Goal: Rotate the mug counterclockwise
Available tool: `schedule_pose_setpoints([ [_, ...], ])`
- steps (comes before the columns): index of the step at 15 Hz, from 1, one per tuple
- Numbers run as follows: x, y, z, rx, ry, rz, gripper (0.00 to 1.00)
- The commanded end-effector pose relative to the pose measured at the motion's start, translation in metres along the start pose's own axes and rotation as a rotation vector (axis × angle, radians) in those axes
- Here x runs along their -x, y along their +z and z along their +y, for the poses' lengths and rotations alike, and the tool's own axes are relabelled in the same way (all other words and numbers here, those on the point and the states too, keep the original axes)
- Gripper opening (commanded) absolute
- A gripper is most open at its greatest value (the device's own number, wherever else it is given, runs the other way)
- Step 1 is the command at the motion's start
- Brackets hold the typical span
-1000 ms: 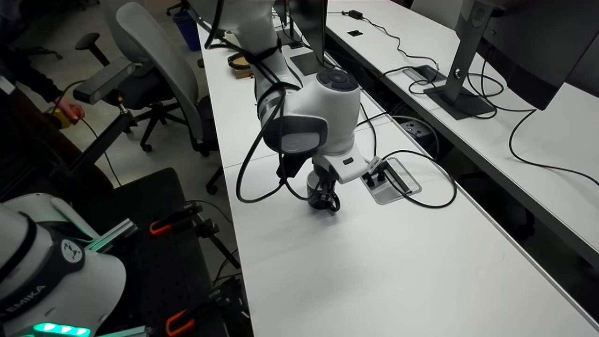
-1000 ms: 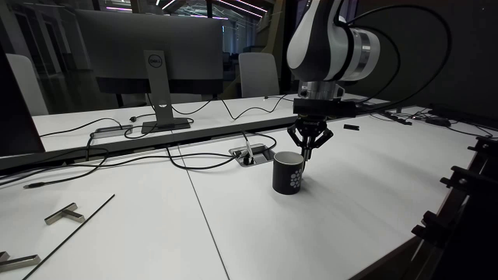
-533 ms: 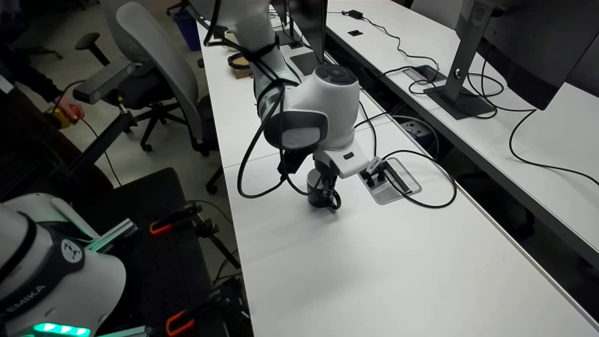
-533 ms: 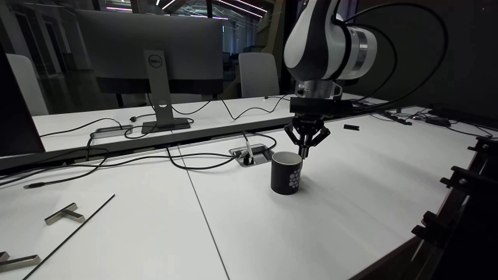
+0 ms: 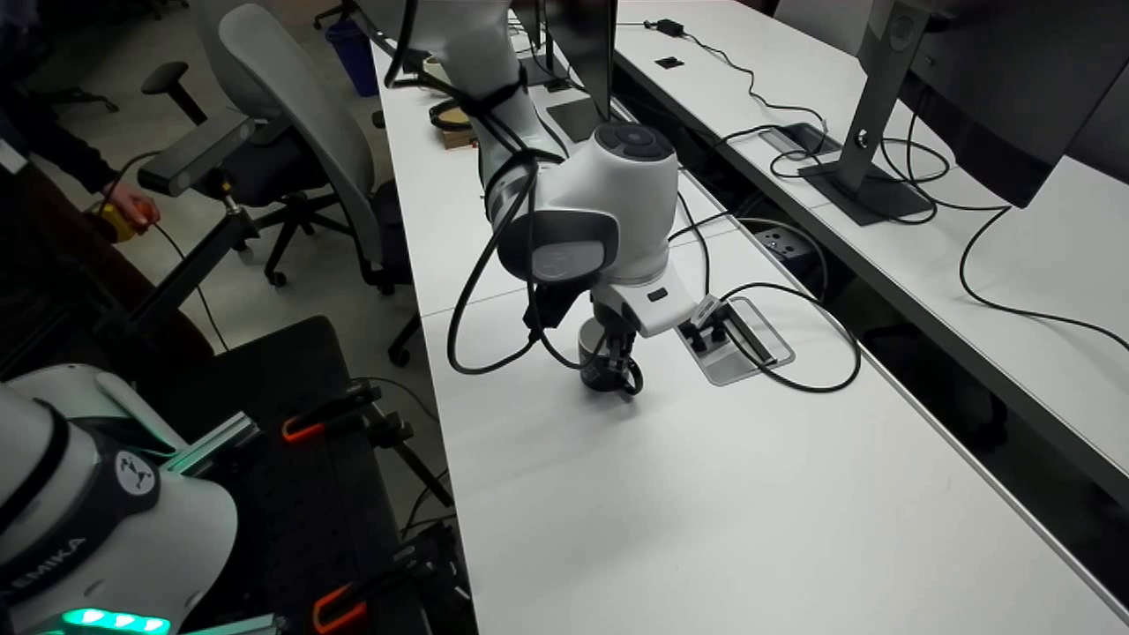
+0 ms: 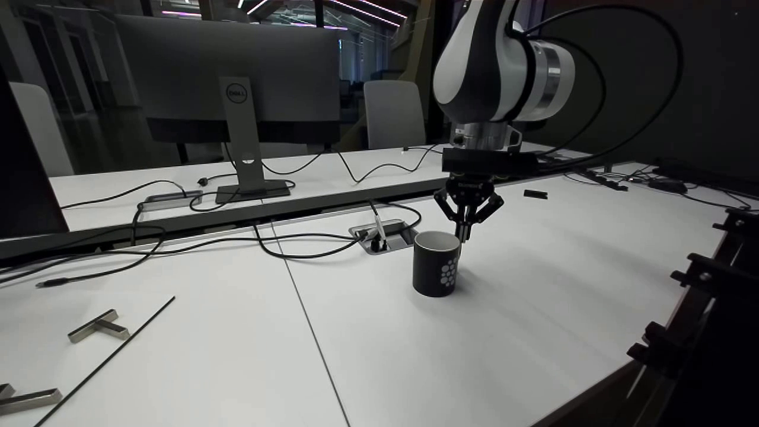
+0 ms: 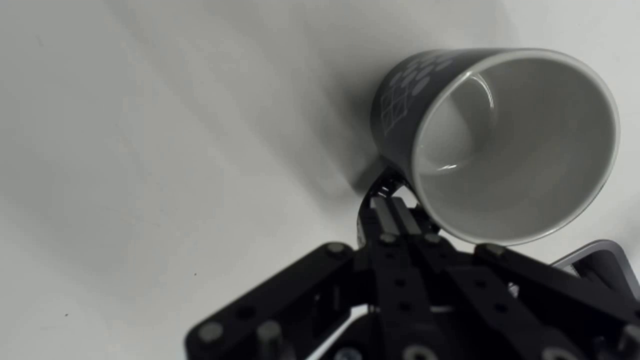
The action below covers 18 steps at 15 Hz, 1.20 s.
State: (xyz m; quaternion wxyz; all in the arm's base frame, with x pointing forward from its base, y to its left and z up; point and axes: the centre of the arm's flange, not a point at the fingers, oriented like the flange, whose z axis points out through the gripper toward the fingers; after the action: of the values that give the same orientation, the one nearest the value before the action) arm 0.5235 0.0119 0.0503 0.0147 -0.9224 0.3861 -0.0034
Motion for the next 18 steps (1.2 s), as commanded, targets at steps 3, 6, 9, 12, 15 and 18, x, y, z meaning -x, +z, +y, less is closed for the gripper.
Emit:
schedule_pose_setpoints([
  [3,0.0,0.0,0.0,0.0,0.0,0.0,0.01],
  [6,-0.0004,0.0002,-0.0004,-0.005,0.001,0.003,0.0],
  [9,-0.0002,0.0001,-0.0009,-0.02,0.0,-0.005,0.28],
  [12,0.0,0.0005,-0.0009,-0.031,0.004,-0.011,0.49],
  [15,-0.0002,0.0011,-0.0001,-0.035,0.01,-0.018,0.71],
  [18,-0.0006,0.0011,0.0003,-0.035,0.014,-0.022,0.93],
])
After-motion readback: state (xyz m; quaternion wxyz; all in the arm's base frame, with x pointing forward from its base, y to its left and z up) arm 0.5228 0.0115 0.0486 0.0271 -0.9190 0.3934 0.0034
